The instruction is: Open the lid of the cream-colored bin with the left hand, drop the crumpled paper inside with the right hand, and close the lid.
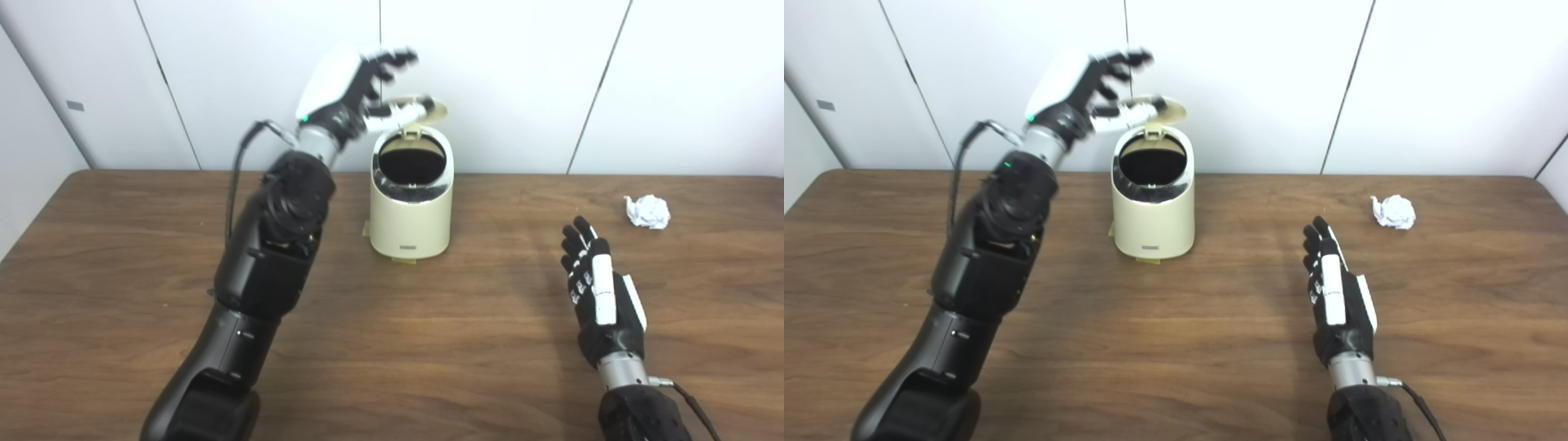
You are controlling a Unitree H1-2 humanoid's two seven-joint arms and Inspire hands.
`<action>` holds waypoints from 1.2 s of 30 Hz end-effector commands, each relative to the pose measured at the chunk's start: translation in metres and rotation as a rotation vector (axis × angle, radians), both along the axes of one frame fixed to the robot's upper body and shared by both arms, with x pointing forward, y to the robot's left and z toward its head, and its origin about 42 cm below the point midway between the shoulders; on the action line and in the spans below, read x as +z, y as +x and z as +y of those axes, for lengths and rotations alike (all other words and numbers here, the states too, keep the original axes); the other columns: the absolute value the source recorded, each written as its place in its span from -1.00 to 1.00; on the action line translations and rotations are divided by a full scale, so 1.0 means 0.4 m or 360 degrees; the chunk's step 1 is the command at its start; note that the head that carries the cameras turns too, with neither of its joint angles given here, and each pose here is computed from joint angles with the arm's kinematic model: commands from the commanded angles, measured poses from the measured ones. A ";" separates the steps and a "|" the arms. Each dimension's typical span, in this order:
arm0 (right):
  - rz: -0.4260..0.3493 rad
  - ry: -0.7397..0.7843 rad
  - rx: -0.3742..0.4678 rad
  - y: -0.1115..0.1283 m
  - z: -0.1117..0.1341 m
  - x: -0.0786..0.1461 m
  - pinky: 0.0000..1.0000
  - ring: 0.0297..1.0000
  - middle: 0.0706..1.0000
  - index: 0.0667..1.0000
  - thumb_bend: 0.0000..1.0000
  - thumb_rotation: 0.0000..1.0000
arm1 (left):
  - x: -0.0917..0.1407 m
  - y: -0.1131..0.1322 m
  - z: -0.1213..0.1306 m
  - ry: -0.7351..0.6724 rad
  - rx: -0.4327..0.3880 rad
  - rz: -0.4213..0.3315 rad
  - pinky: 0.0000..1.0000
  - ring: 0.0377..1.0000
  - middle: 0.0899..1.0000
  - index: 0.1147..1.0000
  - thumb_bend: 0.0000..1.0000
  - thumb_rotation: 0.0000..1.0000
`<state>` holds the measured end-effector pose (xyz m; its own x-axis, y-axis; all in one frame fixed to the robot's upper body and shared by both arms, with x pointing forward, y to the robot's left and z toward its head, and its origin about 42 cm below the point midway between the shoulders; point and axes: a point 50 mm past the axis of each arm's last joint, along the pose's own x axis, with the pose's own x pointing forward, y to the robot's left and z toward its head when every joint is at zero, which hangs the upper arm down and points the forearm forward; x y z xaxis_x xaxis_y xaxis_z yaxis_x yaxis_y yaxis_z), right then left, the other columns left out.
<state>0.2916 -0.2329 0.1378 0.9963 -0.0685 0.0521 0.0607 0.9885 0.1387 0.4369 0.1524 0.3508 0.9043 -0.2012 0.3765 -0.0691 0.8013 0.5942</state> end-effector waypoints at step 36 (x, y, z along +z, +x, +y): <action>-0.0033 -0.1578 -0.0542 0.150 -0.371 0.386 0.65 0.86 0.91 0.86 0.86 -0.86 | -0.470 -0.396 0.195 -0.0599 0.0153 0.0616 0.59 0.70 0.76 0.86 -0.23 0.38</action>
